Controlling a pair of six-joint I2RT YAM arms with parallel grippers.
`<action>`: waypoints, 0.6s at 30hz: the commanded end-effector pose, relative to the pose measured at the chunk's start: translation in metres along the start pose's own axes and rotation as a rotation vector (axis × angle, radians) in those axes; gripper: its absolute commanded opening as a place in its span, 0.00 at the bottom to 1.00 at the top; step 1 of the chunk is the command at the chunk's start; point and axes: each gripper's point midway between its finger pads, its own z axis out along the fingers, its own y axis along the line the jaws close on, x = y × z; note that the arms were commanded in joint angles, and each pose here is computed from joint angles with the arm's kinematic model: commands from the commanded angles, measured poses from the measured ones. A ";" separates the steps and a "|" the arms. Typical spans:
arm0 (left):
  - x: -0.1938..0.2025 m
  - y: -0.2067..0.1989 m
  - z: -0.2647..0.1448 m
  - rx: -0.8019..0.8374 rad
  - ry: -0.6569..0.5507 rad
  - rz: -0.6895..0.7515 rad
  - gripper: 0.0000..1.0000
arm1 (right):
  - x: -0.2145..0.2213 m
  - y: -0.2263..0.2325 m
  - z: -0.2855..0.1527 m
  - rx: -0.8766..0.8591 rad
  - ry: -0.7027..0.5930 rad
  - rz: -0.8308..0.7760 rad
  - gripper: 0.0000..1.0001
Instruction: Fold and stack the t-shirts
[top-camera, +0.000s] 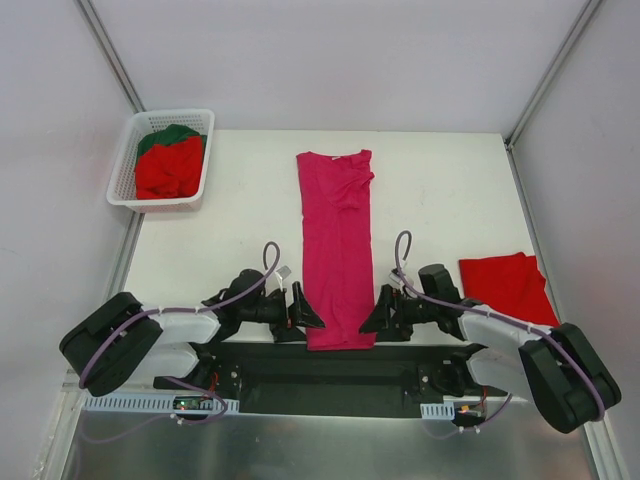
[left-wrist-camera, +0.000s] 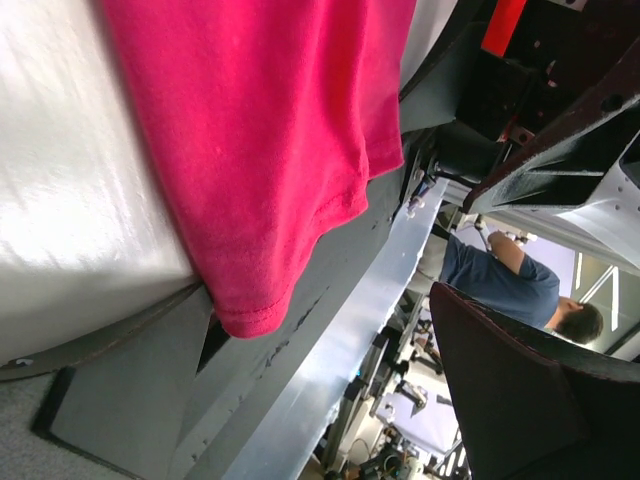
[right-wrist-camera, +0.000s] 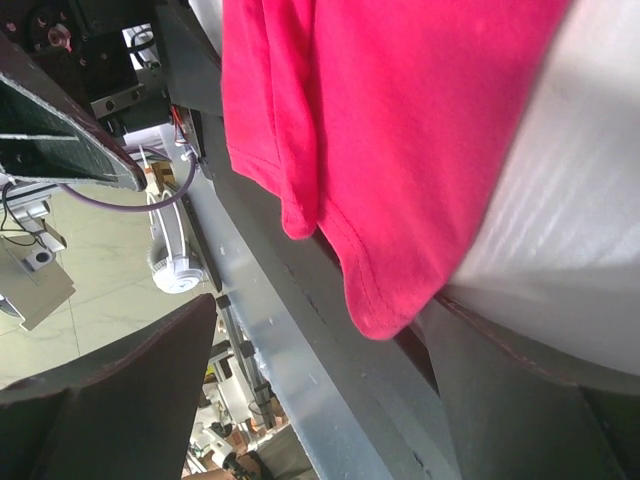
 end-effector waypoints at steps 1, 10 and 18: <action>0.005 -0.006 0.001 0.033 -0.007 0.007 0.91 | 0.026 -0.045 -0.006 0.193 0.025 0.094 0.87; 0.014 0.002 0.003 0.009 -0.008 -0.006 0.90 | 0.040 -0.054 -0.008 0.206 0.053 0.113 0.84; 0.021 0.004 0.010 -0.001 0.011 -0.010 0.84 | 0.043 -0.058 -0.006 0.201 0.058 0.114 0.75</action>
